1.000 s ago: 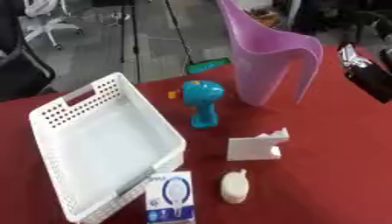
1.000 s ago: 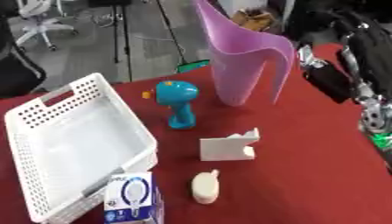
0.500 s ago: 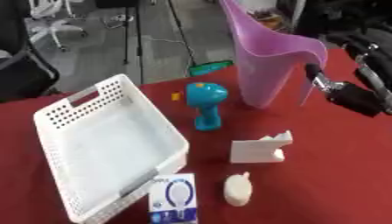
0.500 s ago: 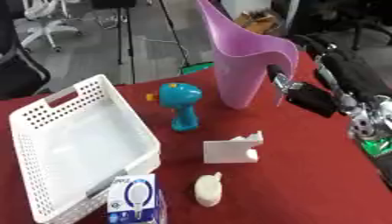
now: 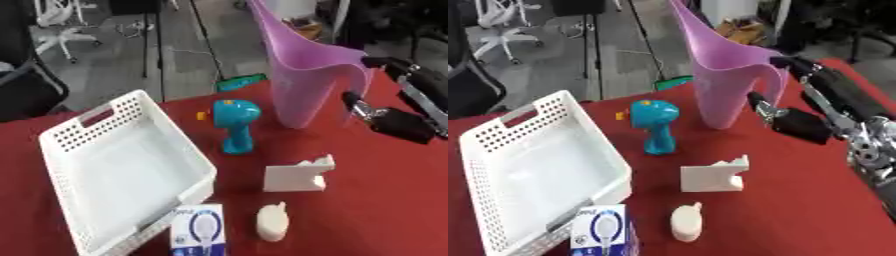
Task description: Pick up objects on the table and place them in the box.
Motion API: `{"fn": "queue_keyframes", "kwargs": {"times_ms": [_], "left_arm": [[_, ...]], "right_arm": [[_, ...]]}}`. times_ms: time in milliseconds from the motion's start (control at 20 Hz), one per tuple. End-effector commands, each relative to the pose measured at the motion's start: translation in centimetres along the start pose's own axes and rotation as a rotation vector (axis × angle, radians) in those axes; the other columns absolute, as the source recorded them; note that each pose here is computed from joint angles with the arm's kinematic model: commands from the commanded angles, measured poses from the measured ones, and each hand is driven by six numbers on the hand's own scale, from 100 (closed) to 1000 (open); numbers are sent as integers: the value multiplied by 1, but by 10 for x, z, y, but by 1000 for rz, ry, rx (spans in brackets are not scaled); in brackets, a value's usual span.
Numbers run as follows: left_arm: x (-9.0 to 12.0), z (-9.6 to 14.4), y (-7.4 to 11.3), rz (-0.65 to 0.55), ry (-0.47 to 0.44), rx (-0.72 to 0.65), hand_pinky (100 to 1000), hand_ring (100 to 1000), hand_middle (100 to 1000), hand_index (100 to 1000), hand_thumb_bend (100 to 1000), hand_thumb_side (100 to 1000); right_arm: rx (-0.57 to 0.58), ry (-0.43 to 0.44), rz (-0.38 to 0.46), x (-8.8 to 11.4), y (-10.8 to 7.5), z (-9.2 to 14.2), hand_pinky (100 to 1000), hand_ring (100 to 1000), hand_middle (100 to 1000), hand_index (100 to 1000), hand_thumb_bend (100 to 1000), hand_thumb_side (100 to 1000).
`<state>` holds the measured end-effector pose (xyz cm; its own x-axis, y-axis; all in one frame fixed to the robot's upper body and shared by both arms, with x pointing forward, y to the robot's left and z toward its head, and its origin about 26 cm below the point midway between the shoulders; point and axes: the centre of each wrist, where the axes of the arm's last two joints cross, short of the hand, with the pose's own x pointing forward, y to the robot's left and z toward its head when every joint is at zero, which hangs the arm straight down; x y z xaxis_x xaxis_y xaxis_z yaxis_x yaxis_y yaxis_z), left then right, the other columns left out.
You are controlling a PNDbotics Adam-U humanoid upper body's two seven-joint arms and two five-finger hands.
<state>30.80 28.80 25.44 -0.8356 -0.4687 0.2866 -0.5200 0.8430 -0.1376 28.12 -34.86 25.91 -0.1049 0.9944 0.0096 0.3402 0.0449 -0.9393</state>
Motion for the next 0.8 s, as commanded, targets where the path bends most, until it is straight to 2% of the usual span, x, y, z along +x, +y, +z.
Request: {"fn": "queue_keyframes", "kwargs": {"times_ms": [50,100,150,200,400,600,800], "left_arm": [[5,-9,0,4,-37,-12,855,918,854,949,100,1000],[5,-9,0,3,-38,-15,855,917,851,948,100,1000],[5,-9,0,2,-40,-17,855,917,851,948,100,1000],[5,-10,0,-2,-41,-19,854,916,849,947,100,1000],[6,-10,0,-2,-46,-29,854,914,843,943,100,1000],[6,-12,-1,3,-52,-35,852,913,840,941,100,1000],[7,-12,-2,8,-55,-38,853,914,840,941,100,1000]], "right_arm": [[-15,-16,217,2,-25,-7,949,936,873,944,352,879],[-12,-13,275,3,-31,-9,920,875,848,921,363,861],[-16,-7,347,4,-39,-11,920,875,848,921,363,861],[-17,-6,411,5,-45,-14,901,818,826,909,350,865],[19,-25,601,11,-71,-21,852,776,808,899,344,864],[134,-55,690,19,-83,-26,868,793,818,897,331,880],[234,-109,717,27,-92,-30,890,818,824,897,325,874]]}}
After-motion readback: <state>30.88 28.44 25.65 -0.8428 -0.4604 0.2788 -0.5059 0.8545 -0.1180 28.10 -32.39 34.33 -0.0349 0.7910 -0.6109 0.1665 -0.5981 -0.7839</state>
